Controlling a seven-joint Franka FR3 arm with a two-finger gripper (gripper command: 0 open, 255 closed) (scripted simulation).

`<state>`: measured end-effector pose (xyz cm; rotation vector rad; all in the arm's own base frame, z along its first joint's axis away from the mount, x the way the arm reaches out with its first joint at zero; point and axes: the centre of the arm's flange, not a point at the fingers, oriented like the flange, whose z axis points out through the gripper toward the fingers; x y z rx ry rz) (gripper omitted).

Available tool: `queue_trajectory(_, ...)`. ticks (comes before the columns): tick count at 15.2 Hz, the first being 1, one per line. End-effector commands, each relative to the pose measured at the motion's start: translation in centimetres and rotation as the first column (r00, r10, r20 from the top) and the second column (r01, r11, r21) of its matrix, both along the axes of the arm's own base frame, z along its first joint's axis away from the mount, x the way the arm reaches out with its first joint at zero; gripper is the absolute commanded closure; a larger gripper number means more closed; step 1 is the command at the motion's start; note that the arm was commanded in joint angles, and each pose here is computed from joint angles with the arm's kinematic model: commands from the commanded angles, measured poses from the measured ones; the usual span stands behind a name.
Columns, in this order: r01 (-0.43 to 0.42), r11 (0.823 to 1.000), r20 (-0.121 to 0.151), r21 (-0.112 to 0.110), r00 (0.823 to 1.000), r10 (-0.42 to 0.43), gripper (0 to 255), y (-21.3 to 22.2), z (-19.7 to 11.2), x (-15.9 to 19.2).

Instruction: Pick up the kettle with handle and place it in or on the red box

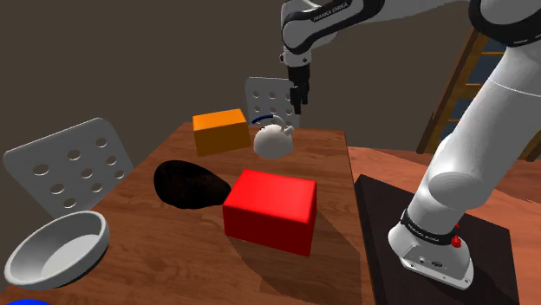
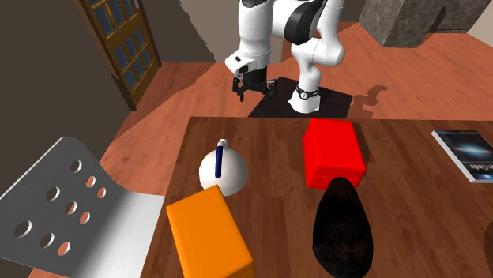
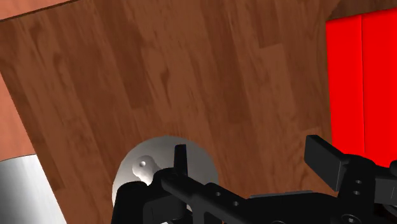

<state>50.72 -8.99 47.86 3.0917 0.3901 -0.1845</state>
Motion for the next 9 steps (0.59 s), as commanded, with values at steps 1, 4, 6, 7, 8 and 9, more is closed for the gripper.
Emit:
queue_trajectory(1, -0.026, 1.000, -0.017, -0.004, 1.000, 0.026, 0, -0.8, -1.3, 2.2)
queue_trajectory(4, -0.063, 0.998, -0.041, -0.009, 0.997, 0.063, 0, -2.3, -3.5, 5.5)
queue_trajectory(6, -0.088, 0.996, -0.057, -0.012, 0.995, 0.087, 0, -3.2, -4.9, 7.7)
queue_trajectory(7, -0.101, 0.995, -0.066, -0.013, 0.993, 0.100, 0, -3.6, -5.7, 8.8)
queue_trajectory(8, -0.113, 0.993, -0.074, -0.015, 0.991, 0.112, 0, -4.0, -6.4, 9.9)
queue_trajectory(9, -0.125, 0.992, -0.082, -0.016, 0.989, 0.124, 0, -4.4, -7.2, 11.0)
